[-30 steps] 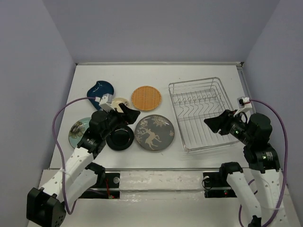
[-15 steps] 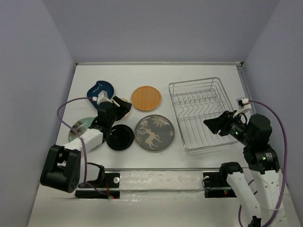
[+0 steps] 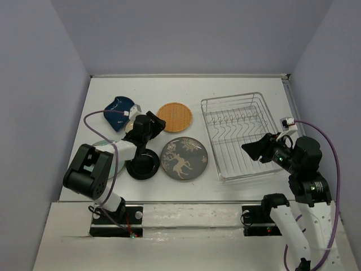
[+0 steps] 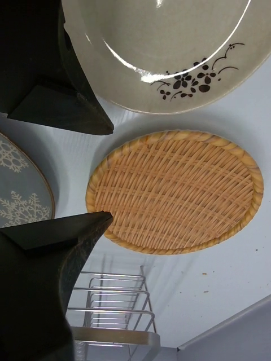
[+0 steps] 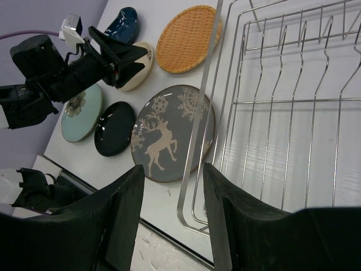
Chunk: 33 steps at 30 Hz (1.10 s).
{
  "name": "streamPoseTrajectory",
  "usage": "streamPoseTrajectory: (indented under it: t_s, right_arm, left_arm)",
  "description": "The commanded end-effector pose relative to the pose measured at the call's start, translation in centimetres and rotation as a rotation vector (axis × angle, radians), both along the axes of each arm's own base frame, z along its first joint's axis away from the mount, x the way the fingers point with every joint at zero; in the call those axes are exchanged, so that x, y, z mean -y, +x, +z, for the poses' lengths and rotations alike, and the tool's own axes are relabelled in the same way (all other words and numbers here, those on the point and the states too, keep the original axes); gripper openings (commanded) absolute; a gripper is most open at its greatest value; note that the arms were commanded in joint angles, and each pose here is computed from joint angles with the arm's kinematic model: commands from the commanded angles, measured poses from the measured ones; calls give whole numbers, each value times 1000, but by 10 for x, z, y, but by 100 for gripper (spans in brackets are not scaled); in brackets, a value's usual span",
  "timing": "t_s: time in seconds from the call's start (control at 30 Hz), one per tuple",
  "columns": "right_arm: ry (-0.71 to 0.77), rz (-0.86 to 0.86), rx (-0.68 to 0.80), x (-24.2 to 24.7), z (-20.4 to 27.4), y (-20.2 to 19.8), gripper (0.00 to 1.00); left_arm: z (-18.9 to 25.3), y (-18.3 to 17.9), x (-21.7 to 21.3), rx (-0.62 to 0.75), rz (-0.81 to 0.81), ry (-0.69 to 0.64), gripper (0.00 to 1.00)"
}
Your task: Load the plates into the dish rack
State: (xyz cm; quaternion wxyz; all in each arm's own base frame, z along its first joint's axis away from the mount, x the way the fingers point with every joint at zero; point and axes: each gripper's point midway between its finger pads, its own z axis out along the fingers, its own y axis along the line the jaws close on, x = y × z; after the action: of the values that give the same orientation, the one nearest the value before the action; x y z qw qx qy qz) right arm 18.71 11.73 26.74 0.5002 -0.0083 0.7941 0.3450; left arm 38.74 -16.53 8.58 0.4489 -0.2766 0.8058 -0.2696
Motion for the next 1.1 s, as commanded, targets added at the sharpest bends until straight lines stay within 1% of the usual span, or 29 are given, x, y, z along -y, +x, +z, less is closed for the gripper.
streamPoseTrajectory:
  t_s: [0.0, 0.33, 0.53, 0.57, 0.67, 0.73, 0.8, 0.83, 0.87, 0.93, 1.07]
  right_arm:
    - [-5, 24, 71, -2, 14, -1, 52]
    - [-3, 29, 67, -3, 12, -1, 52]
    - [-4, 31, 66, -3, 11, -1, 52]
    - [-4, 33, 64, -3, 11, 0, 52]
    - [-3, 31, 60, -3, 10, 0, 52]
    - [-3, 29, 62, -3, 10, 0, 52]
    - [-5, 28, 63, -2, 10, 1, 52]
    - [-4, 29, 59, -3, 10, 1, 52]
    - [-4, 29, 59, -3, 10, 1, 52]
    - [-1, 32, 49, -3, 9, 2, 52]
    - [11, 52, 31, -7, 9, 4, 53]
  left_arm:
    - [17, 25, 0, 57, 57, 15, 67]
    - [-14, 35, 10, -15, 45, 12, 65]
    - [-21, 44, 16, -27, 46, -2, 59]
    - [-23, 45, 17, -31, 44, -1, 55]
    - [-28, 48, 19, -34, 49, -4, 50]
    - [-32, 51, 19, -36, 55, 2, 42]
    - [-34, 50, 19, -37, 56, -1, 32]
    - [-31, 52, 20, -21, 54, -10, 21]
    - [-32, 50, 20, -22, 54, -9, 16]
    - [-19, 52, 20, 21, 56, -24, 6]
    - [17, 51, 13, 127, 66, -22, 6]
